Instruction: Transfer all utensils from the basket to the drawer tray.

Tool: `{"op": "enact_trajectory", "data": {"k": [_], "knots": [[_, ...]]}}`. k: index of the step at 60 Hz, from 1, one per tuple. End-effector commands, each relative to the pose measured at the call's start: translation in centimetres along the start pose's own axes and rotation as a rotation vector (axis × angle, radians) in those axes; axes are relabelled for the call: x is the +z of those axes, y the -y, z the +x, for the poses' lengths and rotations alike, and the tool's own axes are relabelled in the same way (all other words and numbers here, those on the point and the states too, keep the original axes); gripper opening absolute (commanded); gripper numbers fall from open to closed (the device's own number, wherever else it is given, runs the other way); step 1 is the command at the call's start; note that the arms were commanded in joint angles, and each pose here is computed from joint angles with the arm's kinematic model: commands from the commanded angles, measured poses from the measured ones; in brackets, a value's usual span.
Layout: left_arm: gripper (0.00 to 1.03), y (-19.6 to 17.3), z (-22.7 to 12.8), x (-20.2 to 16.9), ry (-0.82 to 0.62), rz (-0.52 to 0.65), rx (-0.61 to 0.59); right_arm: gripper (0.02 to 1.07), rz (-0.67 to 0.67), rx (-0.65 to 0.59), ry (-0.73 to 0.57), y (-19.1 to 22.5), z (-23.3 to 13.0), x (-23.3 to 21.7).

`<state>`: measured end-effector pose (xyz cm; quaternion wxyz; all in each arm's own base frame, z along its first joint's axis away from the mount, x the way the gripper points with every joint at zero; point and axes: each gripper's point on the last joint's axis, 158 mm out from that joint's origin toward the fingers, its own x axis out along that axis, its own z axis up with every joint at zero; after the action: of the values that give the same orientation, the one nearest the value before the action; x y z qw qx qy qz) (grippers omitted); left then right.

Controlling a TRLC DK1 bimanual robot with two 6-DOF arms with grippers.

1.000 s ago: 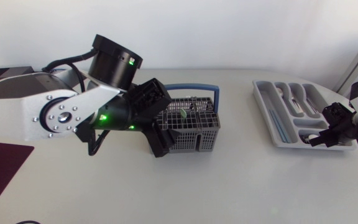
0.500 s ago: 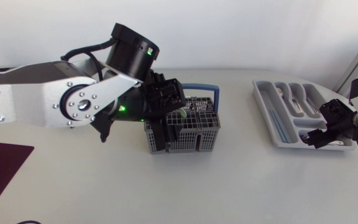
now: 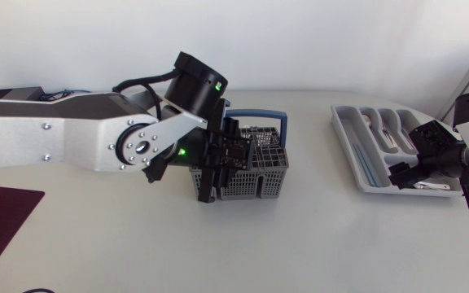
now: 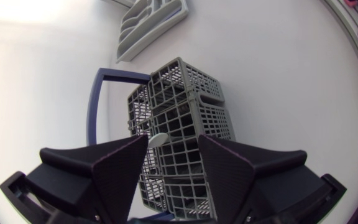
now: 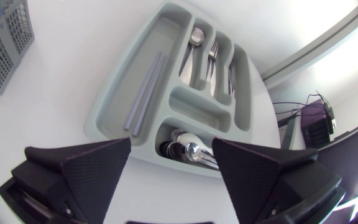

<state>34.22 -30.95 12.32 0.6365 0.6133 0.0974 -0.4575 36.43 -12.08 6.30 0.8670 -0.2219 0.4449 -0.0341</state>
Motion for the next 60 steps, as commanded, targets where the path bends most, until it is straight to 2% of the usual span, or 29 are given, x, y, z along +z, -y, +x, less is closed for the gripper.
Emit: {"op": "enact_trajectory", "data": {"k": [1, 5, 16, 18, 21, 36, 45, 51, 60], "knots": [[0.51, -1.5, 0.6, 0.4, 0.0, 0.089, 0.028, 0.98, 0.014, 0.025, 0.002, -1.2, -0.4, -0.4], [0.51, -1.4, 1.3, 0.1, -0.015, 0.154, 0.023, 0.98, 0.012, 0.034, 0.011, -1.5, -0.6, -0.2], [0.5, -2.1, 2.6, -0.5, -0.045, 0.23, 0.028, 0.98, 0.012, 0.051, 0.032, -2.2, -0.8, 0.2], [0.43, -2.2, 3.0, -0.7, -0.056, 0.256, 0.025, 0.98, 0.012, 0.054, 0.034, -2.3, -0.9, 0.2], [0.37, -2.3, 3.4, -0.9, -0.068, 0.286, 0.023, 0.98, 0.013, 0.058, 0.042, -2.4, -1.0, 0.4], [0.36, -3.3, 5.0, -2.6, -0.125, 0.364, 0.018, 0.98, 0.01, 0.072, 0.051, -2.8, -1.0, 0.5], [0.24, -3.7, 5.4, -3.4, -0.149, 0.414, 0.014, 0.98, 0.008, 0.08, 0.058, -2.9, -0.9, 0.7], [0.24, -3.8, 5.6, -3.4, -0.156, 0.426, 0.011, 0.98, 0.007, 0.086, 0.056, -3.1, -0.8, 0.5], [0.19, -3.7, 5.9, -3.0, -0.155, 0.432, 0.002, 0.98, 0.002, 0.084, 0.052, -3.1, -0.6, 0.1]]}}
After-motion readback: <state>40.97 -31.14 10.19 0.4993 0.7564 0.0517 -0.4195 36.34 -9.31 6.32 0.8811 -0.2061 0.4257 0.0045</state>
